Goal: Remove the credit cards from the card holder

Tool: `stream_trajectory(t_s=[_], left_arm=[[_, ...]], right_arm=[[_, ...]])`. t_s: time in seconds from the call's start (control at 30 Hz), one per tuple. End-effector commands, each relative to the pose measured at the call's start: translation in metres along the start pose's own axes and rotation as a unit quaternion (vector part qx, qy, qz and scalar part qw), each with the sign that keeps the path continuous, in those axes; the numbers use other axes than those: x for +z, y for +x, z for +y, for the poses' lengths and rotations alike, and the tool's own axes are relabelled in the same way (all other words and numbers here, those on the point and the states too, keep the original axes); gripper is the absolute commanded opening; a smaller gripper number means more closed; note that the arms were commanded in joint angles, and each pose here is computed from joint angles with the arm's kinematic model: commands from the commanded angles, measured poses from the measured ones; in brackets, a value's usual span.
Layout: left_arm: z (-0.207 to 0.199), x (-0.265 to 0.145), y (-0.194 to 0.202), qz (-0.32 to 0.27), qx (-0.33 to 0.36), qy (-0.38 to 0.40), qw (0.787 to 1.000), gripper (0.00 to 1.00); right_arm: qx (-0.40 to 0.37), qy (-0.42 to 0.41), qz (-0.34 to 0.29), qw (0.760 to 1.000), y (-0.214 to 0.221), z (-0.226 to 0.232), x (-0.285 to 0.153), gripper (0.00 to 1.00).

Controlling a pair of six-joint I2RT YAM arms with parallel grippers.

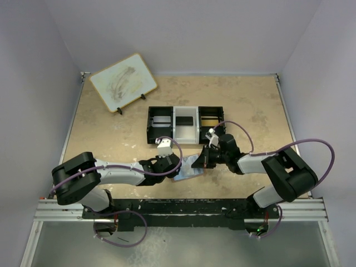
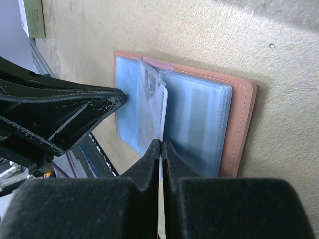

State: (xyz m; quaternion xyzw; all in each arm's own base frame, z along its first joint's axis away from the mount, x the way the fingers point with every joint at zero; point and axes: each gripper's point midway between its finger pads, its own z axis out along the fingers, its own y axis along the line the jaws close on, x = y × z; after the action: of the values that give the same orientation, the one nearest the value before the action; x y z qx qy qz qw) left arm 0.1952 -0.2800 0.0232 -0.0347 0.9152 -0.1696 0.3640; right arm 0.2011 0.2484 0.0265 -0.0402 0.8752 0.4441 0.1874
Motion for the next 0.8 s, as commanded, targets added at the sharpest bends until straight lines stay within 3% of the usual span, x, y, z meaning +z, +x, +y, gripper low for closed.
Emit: stream_trajectory(t_s=[0.0,0.13,0.37,0.57,0.77], left_arm=[[0.037,-0.002,0.023,0.035,0.045,-0.051,0.997,0.0],[0.024,-0.004,0.02,0.038,0.039,-0.026,0.998,0.0],[-0.045,-0.026,-0.018,0.0,0.007,0.1,0.995,0.04],[-0.025,0.0,0.001,0.03,0.055,0.02,0.998,0.07],[-0.011,0.013,0.027,0.063,0.071,-0.01,0.995,0.0]], right_arm=[[-0.006,-0.013,0.008,1.0,0.0,-0.003,0.0,0.02],[0.016,-0.019,0.011,1.0,0.004,-0.005,0.005,0.03],[0.036,-0.007,-0.001,0.999,0.001,-0.011,0.007,0.02],[0.037,-0.005,-0.004,0.999,0.001,-0.01,0.006,0.04],[0.034,-0.018,-0.011,0.999,-0.002,-0.004,0.004,0.13]])
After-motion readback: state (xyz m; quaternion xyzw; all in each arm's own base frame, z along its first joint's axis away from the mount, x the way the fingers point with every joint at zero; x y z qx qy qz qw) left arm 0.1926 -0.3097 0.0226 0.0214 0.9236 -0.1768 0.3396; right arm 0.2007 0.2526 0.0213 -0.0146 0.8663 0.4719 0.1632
